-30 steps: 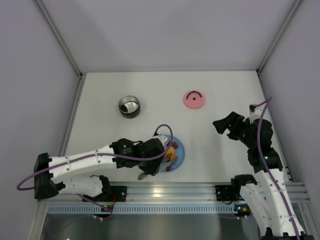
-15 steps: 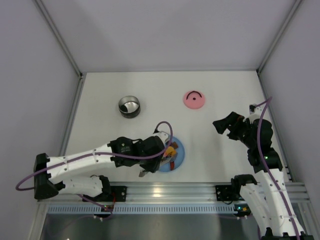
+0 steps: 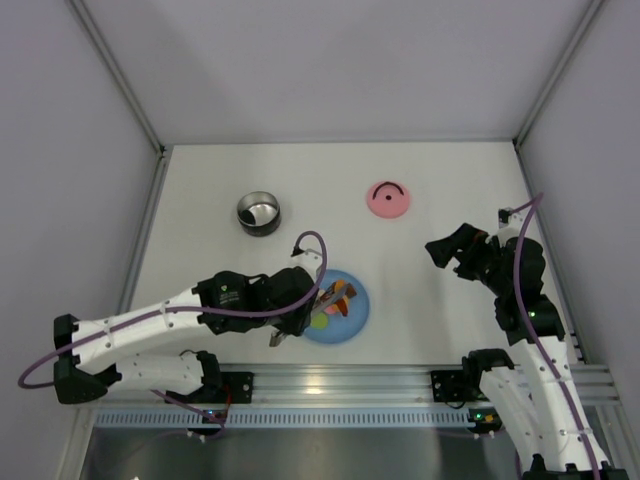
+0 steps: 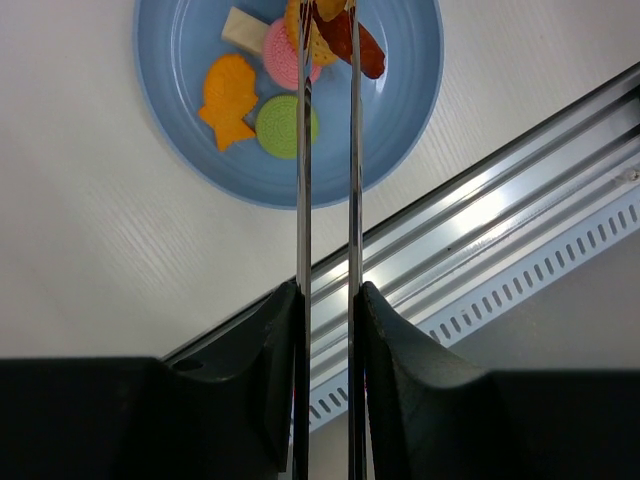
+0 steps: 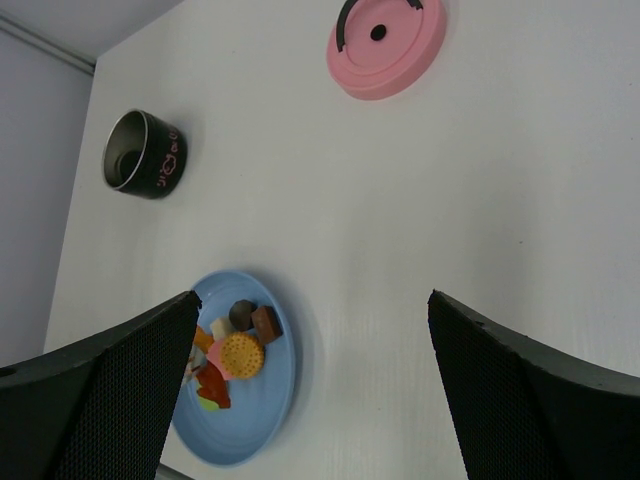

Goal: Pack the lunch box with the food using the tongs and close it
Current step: Place the fake food on the plate.

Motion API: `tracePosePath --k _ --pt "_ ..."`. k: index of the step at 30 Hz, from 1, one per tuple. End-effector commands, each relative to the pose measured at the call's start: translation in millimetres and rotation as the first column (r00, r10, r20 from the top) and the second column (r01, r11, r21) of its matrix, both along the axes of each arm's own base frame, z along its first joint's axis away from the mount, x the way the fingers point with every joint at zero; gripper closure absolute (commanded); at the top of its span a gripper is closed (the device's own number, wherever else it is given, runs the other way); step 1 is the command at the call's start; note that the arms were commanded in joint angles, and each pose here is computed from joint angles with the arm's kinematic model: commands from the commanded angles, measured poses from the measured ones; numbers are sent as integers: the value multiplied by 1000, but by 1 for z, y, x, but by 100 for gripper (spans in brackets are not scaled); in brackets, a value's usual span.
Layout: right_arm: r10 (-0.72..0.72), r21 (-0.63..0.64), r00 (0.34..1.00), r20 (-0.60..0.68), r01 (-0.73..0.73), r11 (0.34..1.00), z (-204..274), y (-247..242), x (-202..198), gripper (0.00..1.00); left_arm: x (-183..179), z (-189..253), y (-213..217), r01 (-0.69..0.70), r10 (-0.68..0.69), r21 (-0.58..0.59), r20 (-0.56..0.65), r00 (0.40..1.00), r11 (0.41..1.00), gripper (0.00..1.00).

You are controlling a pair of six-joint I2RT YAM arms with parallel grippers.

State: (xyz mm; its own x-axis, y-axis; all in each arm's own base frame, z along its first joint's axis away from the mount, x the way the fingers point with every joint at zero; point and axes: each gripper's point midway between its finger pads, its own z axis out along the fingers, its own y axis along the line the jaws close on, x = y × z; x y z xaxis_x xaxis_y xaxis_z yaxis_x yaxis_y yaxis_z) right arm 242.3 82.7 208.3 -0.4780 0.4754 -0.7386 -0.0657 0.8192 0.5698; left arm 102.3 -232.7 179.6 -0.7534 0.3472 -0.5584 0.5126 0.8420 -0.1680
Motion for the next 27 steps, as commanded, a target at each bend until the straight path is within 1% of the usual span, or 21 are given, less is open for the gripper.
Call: tracePosePath --k 1,5,10,15,20,24,27 --pt "-15 -10 998 54 15 1000 15 -5 6 5 3 18 0 -14 16 -46 31 999 999 68" --pt "-15 -10 999 48 15 1000 13 -5 6 5 -4 10 -2 19 -19 -33 -2 1000 999 65" --pt "-11 -11 999 44 12 1000 11 -4 5 5 -7 5 -3 34 -35 -31 -15 999 999 65" --pt "-13 -12 999 40 13 1000 9 -4 5 5 -7 4 -3 42 -42 -28 -14 999 999 59" --pt "-15 -14 999 39 16 1000 7 -5 4 5 -7 2 1 35 -35 -12 -15 999 999 60" --pt "-13 -12 999 37 13 1000 6 -5 4 5 -7 2 2 33 -33 -11 -15 999 999 64" --pt "-14 -12 999 34 15 1000 5 -5 4 5 -7 1 2 36 -36 -9 -17 999 999 63"
